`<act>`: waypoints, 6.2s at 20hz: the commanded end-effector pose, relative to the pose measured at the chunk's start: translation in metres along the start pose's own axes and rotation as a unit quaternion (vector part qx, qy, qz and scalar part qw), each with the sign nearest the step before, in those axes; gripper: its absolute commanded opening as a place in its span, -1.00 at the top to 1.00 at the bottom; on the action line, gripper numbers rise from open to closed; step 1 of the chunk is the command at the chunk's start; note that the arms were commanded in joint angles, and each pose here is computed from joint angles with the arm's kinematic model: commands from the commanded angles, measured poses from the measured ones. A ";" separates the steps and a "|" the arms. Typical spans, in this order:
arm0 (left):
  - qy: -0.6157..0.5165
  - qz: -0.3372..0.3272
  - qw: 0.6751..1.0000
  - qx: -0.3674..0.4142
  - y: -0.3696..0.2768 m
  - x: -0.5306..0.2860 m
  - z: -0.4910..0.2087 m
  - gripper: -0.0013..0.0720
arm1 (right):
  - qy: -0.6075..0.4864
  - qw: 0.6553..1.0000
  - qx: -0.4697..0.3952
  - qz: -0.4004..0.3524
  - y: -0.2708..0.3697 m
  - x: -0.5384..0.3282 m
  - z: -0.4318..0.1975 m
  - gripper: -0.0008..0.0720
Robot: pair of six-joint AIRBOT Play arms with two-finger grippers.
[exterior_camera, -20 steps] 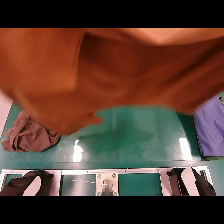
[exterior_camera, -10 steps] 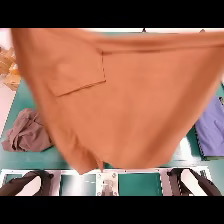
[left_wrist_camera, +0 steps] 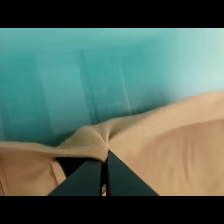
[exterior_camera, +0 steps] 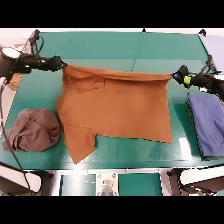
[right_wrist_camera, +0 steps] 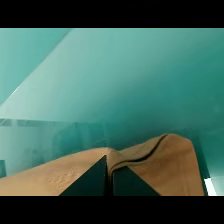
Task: Fold the shirts.
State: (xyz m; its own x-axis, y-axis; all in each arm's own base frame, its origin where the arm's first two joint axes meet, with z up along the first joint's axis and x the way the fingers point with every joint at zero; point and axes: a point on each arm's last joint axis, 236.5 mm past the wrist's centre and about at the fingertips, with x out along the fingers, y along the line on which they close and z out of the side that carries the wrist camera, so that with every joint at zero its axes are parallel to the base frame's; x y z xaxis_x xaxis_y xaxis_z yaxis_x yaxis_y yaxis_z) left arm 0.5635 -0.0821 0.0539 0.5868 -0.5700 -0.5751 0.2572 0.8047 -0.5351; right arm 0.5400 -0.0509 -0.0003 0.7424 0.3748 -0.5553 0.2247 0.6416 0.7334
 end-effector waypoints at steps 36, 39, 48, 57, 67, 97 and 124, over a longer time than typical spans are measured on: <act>0.336 0.031 0.927 -0.166 0.022 -0.072 -0.161 -0.58 | 0.217 0.973 0.036 -0.064 -0.046 -0.094 -0.113 0.22; 0.326 0.047 0.928 -0.174 0.003 -0.102 -0.195 -0.58 | 0.217 0.967 0.069 -0.111 -0.056 -0.135 -0.158 0.23; 0.295 0.138 0.913 -0.245 -0.024 -0.162 -0.370 -0.58 | 0.167 0.960 0.100 -0.204 -0.092 -0.197 -0.291 0.23; 0.254 0.093 0.919 -0.286 -0.036 -0.126 -0.398 -0.39 | 0.160 0.955 0.155 -0.197 -0.107 -0.180 -0.311 -0.18; 0.164 0.061 0.938 -0.300 -0.038 -0.098 -0.376 0.54 | 0.158 0.953 0.205 -0.155 -0.100 -0.142 -0.310 0.62; 0.146 -0.019 0.978 -0.151 -0.057 -0.061 -0.118 0.91 | 0.155 0.977 -0.006 -0.146 -0.004 -0.043 -0.092 0.94; 0.188 -0.070 0.977 -0.068 -0.103 0.036 -0.087 0.91 | 0.380 0.919 -0.080 -0.072 -0.072 0.001 -0.113 0.94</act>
State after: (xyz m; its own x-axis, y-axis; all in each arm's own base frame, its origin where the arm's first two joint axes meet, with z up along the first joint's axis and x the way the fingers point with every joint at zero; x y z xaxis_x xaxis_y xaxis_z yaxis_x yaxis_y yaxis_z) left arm 0.4886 -0.1660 0.0379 0.2116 -0.7165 -0.6647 0.1492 0.6958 -0.7026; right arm 0.4499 -0.0286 -0.1098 0.0566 0.5907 -0.8049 0.1970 0.7837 0.5891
